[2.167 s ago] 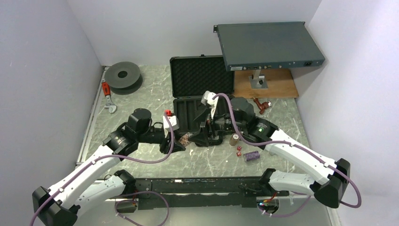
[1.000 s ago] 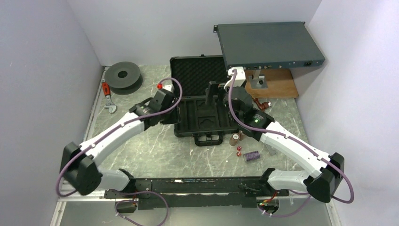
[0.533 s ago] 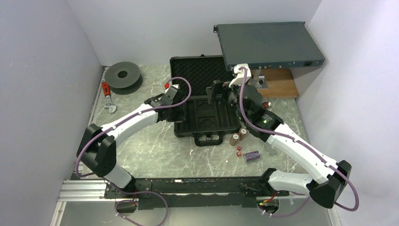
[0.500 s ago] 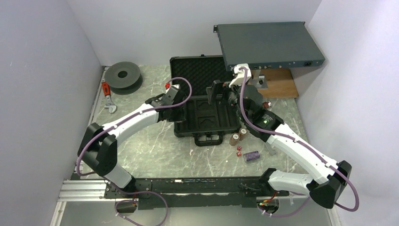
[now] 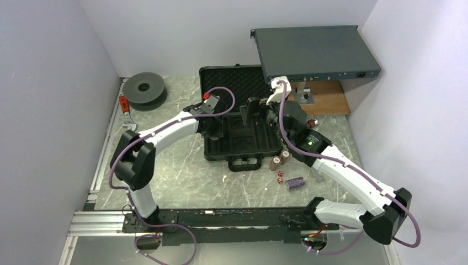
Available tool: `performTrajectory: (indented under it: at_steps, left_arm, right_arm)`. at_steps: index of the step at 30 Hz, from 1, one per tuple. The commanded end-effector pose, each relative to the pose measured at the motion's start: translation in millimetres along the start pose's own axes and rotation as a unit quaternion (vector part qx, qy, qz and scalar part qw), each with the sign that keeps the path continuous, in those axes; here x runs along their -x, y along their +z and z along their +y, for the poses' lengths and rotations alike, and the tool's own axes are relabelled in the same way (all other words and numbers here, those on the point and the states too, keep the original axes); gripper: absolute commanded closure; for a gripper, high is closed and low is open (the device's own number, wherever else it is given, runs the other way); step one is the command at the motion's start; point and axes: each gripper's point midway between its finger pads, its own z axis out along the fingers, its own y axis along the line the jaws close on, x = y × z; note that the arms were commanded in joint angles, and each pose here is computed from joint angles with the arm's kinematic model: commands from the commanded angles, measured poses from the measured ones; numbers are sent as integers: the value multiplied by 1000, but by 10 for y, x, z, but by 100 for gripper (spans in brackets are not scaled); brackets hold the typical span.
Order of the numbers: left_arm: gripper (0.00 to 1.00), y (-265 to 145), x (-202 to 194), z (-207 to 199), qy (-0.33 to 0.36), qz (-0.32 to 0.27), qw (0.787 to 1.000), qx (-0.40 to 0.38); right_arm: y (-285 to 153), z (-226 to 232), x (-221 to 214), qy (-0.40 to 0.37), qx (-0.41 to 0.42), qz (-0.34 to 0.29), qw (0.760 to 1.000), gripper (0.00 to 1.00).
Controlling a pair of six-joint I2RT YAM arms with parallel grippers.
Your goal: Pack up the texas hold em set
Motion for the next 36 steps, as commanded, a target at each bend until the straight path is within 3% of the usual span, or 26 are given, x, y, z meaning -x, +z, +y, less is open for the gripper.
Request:
performTrajectory:
  at_steps: [1, 13, 17, 30, 33, 36]
  left_arm:
    - [100, -52, 246, -34, 3, -14, 1000, 15]
    - [99, 47, 200, 105, -5, 0, 999, 40]
    - [94, 92, 212, 98, -2, 3, 999, 36]
    - [35, 56, 324, 40, 4, -22, 1000, 16]
    - [28, 1, 327, 47, 5, -27, 1000, 12]
    - [27, -86, 336, 84, 14, -31, 999, 18]
  right_arm:
    - [-34, 23, 122, -4, 10, -19, 1000, 0]
    - [-18, 41, 93, -7, 15, -15, 1000, 0]
    - [-5, 59, 79, -7, 19, -12, 1000, 0]
    - [7, 55, 53, -11, 18, -8, 1000, 0]
    - [13, 53, 41, -12, 18, -7, 1000, 0]
    - [13, 48, 41, -13, 16, -7, 1000, 0]
